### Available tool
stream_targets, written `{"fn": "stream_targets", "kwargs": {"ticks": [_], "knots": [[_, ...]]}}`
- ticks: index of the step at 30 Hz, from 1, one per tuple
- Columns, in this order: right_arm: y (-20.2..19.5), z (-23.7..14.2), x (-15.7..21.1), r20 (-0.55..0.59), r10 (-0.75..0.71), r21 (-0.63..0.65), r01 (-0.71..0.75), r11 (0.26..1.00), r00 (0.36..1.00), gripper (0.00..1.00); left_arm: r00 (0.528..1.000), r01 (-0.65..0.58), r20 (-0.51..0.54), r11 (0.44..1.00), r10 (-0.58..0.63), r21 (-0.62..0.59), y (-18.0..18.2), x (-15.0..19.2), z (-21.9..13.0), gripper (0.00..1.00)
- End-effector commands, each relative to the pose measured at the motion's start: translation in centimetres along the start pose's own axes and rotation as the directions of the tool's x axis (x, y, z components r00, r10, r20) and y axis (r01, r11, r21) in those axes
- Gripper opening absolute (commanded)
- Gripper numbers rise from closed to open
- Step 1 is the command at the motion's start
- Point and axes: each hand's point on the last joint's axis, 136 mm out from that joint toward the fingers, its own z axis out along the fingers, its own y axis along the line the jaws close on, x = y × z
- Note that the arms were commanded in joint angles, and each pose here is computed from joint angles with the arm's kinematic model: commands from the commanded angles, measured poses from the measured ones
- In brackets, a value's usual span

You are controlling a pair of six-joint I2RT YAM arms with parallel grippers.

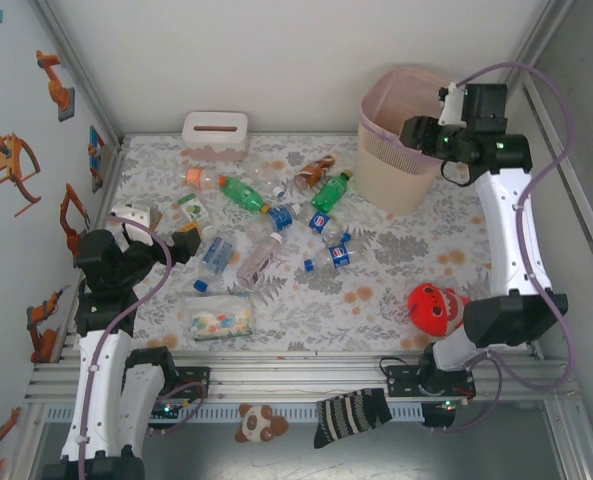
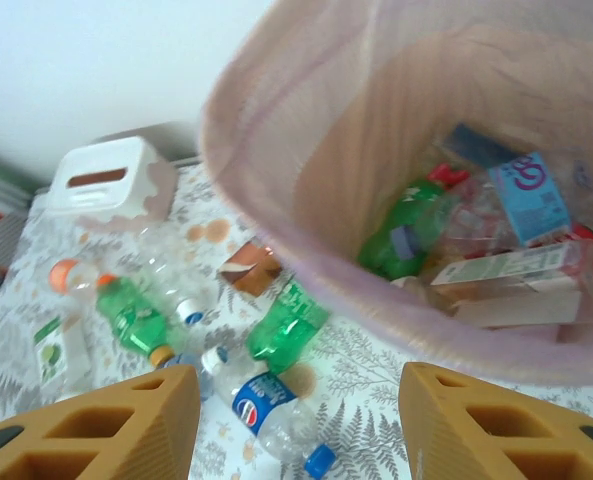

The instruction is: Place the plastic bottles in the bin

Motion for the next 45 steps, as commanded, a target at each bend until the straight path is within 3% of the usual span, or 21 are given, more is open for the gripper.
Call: {"fn": "stream_targets", "kwargs": {"ticks": [1,7,13,20,24,27,35,45], "knots": [[3.0,-0.8,1.0,0.031,-0.166,-0.140,0.169,0.976,0.986,0.54,0.999,-0.019,0.039,1.000,0.019,0.012,-0.4,-1.7,-0.3,0.96],[6.5,-1.3,5.8,0.041,-0.415,-0.275,0.409,0.870,0.909,0.53,0.999,-0.010,0.039,1.000,0.010,0.014,-0.3,-1.7,-0.2,0.96],[10.1,-1.4,12.3,0.058,-0.740,-0.396,0.696,0.599,0.670,0.56,0.999,-0.004,0.033,1.000,0.003,0.019,-0.3,-1.5,-0.1,0.96],[11.9,-0.5,17.6,0.072,-0.921,-0.492,0.817,0.302,0.384,0.61,0.999,-0.007,0.034,1.000,0.006,0.017,-0.3,-1.5,-0.2,0.96],[13.1,0.4,20.7,0.133,-0.968,-0.565,0.819,0.102,0.213,0.62,0.999,-0.007,0.035,1.000,0.006,0.012,-0.2,-1.5,-0.2,0.96],[13.5,1.5,22.3,0.144,-0.985,-0.590,0.808,-0.004,0.100,0.62,0.999,-0.009,0.035,1.000,0.009,0.011,-0.2,-1.5,-0.2,0.96],[13.2,5.6,26.7,0.076,-0.990,-0.667,0.732,-0.136,-0.115,0.62,0.999,-0.010,0.035,1.000,0.010,0.001,0.0,-1.5,-0.2,0.96],[12.1,10.8,31.9,-0.065,-0.948,-0.720,0.672,-0.172,-0.312,0.60,0.999,-0.012,0.035,1.000,0.012,-0.001,0.1,-1.5,-0.2,0.96]]}}
